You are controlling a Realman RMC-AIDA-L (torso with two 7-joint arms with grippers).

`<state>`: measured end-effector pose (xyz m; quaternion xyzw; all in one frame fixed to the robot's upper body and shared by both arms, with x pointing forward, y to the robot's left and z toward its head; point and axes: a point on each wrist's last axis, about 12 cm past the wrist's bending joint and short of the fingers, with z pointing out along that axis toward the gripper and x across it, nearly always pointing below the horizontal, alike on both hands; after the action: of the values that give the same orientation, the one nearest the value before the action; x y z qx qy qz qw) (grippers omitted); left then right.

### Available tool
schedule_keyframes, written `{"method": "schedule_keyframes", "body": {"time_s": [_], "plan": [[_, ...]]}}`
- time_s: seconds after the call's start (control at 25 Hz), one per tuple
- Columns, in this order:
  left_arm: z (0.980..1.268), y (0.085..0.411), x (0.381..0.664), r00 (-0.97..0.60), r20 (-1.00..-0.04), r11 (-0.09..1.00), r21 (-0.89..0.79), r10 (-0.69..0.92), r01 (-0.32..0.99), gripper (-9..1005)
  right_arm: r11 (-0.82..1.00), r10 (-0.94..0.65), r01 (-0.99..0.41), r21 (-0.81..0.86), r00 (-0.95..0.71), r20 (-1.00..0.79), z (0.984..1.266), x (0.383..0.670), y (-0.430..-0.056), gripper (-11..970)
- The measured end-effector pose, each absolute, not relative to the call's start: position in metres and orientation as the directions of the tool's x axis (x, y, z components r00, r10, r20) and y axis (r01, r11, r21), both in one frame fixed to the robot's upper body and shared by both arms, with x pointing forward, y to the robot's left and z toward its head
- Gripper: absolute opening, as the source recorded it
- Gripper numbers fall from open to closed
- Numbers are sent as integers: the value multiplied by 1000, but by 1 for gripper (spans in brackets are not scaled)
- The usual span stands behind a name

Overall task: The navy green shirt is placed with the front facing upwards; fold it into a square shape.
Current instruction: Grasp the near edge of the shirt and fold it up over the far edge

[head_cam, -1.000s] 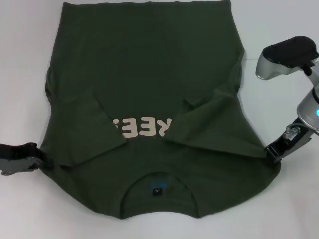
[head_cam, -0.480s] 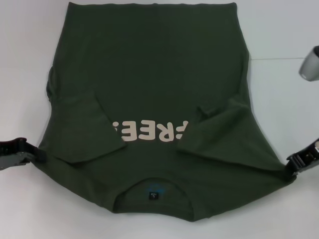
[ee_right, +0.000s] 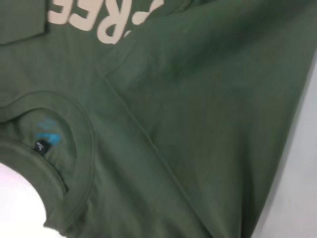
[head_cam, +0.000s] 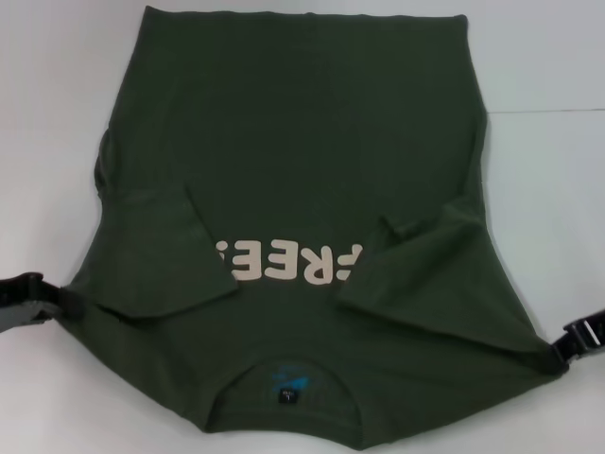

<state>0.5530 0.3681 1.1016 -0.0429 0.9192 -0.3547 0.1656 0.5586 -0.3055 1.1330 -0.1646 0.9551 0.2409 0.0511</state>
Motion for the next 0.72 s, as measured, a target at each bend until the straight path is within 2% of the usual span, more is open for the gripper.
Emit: {"method": "schedule_keyframes", "body": {"time_s": [0.32,0.72], "plan": [[1107,383,530,-952,-246,725,-687,-180,40,28,784,-277,-320,532,-947,-162,1124,534,-326,13],[1109,382,511,-975,-187,668,-741,-120,60,29,721,-304,-318,615,-944,-132,1114,517,-332,13]]}}
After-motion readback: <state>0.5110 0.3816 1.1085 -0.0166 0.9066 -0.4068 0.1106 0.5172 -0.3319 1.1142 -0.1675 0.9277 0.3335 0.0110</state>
